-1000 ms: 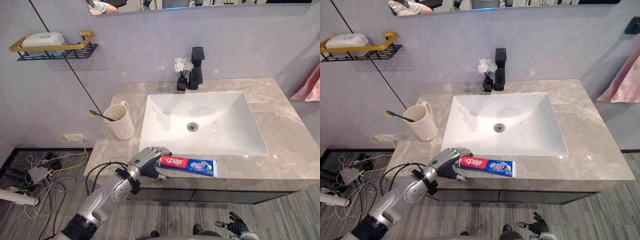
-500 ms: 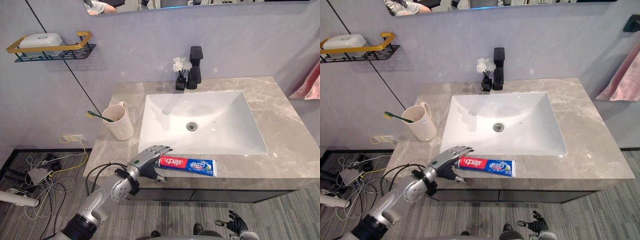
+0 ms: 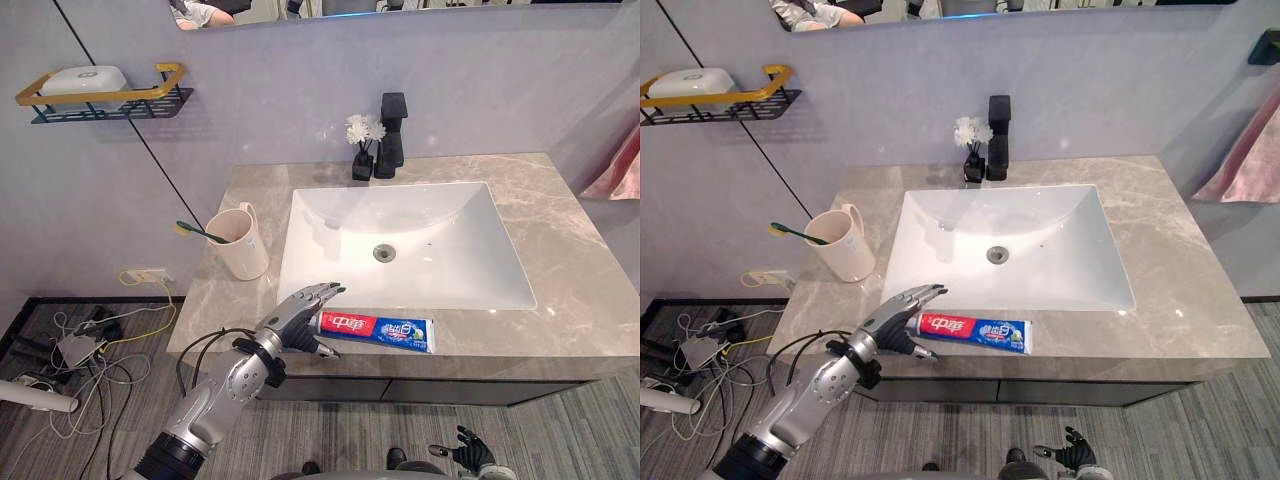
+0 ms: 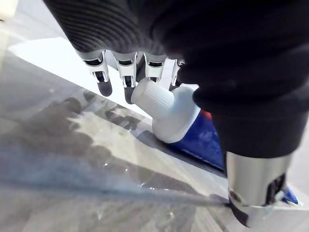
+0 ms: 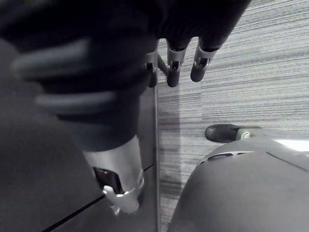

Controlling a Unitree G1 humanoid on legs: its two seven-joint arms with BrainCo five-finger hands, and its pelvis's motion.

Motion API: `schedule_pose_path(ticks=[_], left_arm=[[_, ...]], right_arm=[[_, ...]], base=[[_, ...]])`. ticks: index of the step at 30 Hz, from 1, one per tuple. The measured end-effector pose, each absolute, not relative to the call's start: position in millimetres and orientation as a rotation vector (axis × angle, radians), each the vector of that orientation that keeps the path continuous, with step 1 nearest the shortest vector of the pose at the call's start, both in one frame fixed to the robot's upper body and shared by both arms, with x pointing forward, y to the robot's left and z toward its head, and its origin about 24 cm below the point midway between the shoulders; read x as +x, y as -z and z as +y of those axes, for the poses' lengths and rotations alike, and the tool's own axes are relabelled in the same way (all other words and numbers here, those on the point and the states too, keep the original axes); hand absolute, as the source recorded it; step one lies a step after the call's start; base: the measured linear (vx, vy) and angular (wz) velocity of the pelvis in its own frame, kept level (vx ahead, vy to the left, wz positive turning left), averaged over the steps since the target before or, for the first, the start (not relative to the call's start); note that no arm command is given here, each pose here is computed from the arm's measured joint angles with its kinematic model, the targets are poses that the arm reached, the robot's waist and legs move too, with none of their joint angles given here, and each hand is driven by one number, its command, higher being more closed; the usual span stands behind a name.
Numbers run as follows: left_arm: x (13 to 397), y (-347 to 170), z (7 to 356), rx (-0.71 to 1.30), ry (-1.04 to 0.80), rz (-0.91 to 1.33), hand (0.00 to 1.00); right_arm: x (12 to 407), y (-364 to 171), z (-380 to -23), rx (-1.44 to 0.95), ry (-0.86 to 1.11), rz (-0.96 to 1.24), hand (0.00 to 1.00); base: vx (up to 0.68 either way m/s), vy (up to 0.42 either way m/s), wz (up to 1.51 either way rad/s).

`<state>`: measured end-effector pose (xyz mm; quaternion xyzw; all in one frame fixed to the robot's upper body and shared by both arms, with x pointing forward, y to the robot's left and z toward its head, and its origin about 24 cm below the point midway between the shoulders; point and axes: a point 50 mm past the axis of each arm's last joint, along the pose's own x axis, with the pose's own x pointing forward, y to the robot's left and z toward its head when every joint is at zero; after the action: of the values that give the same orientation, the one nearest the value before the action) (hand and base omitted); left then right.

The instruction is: Organize washtable

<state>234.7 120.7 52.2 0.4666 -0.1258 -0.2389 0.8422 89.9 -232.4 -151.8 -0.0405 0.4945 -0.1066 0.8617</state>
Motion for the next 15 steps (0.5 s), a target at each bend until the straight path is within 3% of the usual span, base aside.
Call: schedule_pose_path(ticks=[15], left_arm=[[235.6, -53.2, 119.5, 1.014, 0.475, -0.281, 0.0]], right_arm=[[88.9, 153.2, -227.4, -0.074, 0.219, 1.041, 0.0]], base=[[0.0, 0.0, -0.02]])
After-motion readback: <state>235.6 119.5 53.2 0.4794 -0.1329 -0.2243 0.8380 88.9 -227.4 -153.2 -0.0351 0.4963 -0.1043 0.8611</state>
